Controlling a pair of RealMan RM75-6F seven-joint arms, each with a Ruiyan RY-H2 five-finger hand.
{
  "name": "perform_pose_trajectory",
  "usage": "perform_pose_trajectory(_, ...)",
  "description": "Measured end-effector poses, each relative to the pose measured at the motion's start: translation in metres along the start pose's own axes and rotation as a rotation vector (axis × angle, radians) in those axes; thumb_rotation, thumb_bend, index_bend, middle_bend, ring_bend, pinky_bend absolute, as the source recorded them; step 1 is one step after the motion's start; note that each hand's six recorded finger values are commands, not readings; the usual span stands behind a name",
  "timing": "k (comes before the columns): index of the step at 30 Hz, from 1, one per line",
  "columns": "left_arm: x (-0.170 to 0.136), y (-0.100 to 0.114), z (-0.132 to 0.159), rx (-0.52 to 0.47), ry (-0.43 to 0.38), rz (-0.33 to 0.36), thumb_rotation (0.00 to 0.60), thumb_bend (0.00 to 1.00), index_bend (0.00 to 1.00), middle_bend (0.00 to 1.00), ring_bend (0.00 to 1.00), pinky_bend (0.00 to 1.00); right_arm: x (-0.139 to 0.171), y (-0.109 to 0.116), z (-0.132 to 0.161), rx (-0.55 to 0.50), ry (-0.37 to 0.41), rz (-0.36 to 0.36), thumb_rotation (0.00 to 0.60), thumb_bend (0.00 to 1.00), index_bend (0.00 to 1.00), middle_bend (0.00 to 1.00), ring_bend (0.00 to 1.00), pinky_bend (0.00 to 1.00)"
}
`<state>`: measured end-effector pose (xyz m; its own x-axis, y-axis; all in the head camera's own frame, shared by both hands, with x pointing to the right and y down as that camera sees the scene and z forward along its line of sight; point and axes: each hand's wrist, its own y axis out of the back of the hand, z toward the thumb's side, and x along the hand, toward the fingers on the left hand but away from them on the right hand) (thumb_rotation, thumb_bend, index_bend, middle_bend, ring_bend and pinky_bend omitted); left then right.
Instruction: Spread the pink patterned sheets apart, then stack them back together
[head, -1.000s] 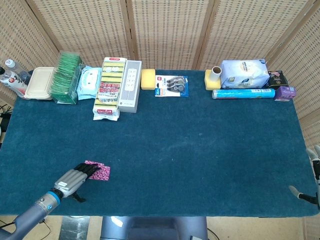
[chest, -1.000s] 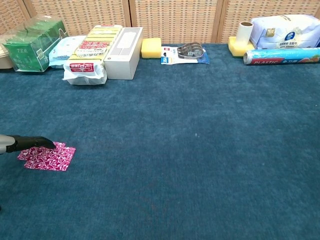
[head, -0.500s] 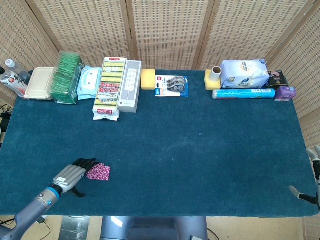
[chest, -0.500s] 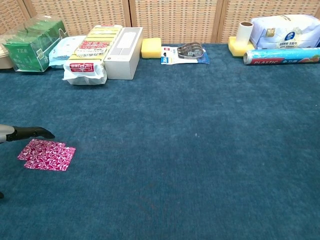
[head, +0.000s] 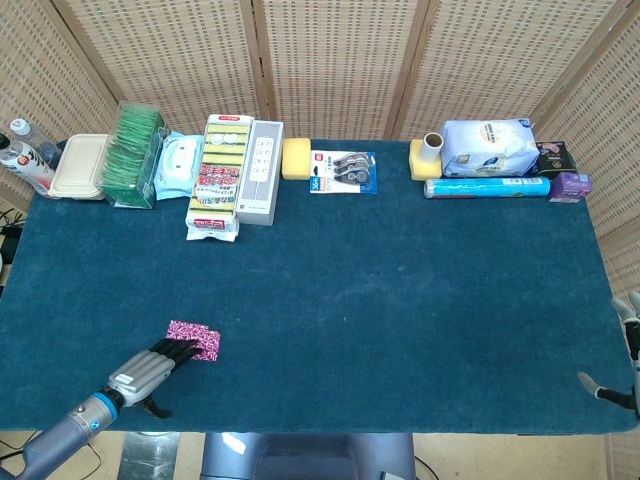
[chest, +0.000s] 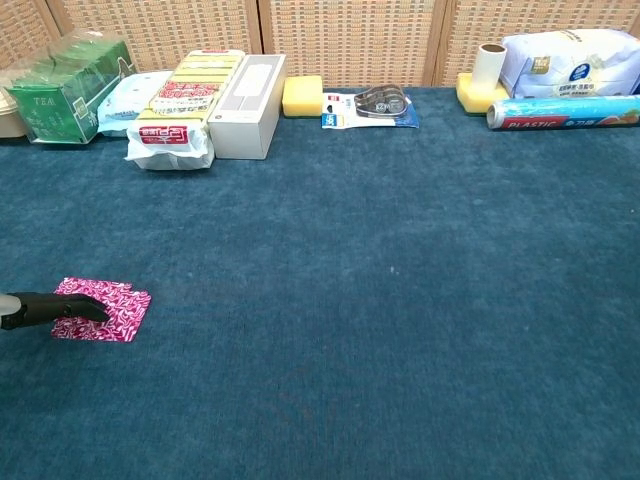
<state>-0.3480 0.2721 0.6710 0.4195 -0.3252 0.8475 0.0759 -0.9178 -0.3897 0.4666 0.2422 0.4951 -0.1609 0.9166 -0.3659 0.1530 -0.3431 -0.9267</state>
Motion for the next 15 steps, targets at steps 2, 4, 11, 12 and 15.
perform_pose_trajectory(2,0.002,0.001,-0.002,-0.001,0.006,0.001,0.600,0.06,0.00,0.00,0.00,0.02,0.000,0.000,0.000,0.000,-0.001,0.000,0.600,0.00,0.06,0.01,0.00,0.00)
perform_pose_trajectory(4,0.004,0.002,-0.004,0.000,0.013,0.005,0.600,0.06,0.00,0.00,0.00,0.02,0.000,0.000,-0.001,0.000,-0.002,0.002,0.600,0.00,0.06,0.01,0.00,0.00)
perform_pose_trajectory(11,0.009,0.015,-0.017,-0.004,0.062,0.039,0.600,0.06,0.00,0.00,0.00,0.02,-0.001,-0.001,0.000,0.001,-0.001,0.005,0.600,0.00,0.07,0.01,0.00,0.00)
perform_pose_trajectory(12,0.009,0.016,-0.019,-0.005,0.068,0.042,0.600,0.06,0.00,0.00,0.00,0.02,-0.001,-0.001,0.000,0.002,-0.001,0.006,0.600,0.00,0.07,0.01,0.00,0.00)
perform_pose_trajectory(15,0.011,0.019,-0.024,-0.009,0.086,0.048,0.600,0.06,0.00,0.00,0.00,0.02,0.000,-0.001,0.000,0.003,-0.001,0.006,0.600,0.00,0.07,0.01,0.00,0.00)
